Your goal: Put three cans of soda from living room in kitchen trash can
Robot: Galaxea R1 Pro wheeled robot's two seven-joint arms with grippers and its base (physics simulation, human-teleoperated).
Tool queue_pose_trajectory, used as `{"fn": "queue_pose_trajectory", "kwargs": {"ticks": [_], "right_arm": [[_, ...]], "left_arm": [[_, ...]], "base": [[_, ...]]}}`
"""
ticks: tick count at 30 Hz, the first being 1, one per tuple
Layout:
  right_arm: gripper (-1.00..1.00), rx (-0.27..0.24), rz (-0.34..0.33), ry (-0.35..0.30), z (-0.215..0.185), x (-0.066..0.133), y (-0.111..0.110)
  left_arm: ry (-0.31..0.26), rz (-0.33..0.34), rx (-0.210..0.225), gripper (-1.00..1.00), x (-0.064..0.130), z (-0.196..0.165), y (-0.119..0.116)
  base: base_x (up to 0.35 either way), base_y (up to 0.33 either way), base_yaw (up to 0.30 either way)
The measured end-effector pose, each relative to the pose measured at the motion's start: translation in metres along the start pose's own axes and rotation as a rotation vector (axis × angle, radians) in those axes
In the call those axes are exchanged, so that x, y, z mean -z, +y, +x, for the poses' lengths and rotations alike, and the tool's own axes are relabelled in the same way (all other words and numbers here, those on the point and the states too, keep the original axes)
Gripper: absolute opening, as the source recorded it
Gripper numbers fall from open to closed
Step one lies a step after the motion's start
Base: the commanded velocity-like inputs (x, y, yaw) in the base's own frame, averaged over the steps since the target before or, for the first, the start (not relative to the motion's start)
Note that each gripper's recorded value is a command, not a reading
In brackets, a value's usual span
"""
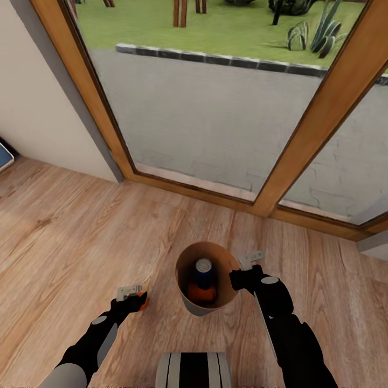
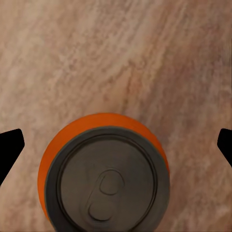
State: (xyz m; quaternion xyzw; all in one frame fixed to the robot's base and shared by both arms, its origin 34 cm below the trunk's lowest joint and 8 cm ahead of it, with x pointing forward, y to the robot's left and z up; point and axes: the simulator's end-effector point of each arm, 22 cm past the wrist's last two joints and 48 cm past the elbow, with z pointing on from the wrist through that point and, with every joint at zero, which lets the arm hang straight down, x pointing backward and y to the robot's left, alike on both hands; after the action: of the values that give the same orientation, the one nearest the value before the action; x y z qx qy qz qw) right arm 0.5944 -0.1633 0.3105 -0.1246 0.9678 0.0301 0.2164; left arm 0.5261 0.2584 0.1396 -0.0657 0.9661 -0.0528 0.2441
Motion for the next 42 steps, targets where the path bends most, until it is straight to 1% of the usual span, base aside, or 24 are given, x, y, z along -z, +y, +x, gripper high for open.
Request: {"fn": "queue_pose_trajectory", "kwargs": {"ticks": [24, 38, 39, 42], "right_arm": [[-1.00, 0.000, -0.007, 0.024, 0.010, -0.009, 0.003], [-1.00, 0.002, -0.007, 0.025, 0.011, -0.009, 0.002], [-1.00, 0.002, -0.007, 0.025, 0.011, -0.009, 0.003], [-1.00, 0.004, -0.006, 0.020, 0.010, -0.009, 0.002]], "left_arm": [[0.024, -0.004, 0.001, 1.00, -0.004, 0.013, 0.002], [0.025, -0.004, 0.001, 1.00, -0.005, 0.014, 0.002], [0.025, -0.004, 0.001, -1.00, -0.005, 0.014, 0.002], [0.026, -0.004, 0.003, -1.00, -0.005, 0.014, 0.002]], "base": [[0.000, 0.000, 0.000], [0.000, 0.000, 0.000], [0.000, 0.000, 0.000], [0.000, 0.000, 0.000]]}}
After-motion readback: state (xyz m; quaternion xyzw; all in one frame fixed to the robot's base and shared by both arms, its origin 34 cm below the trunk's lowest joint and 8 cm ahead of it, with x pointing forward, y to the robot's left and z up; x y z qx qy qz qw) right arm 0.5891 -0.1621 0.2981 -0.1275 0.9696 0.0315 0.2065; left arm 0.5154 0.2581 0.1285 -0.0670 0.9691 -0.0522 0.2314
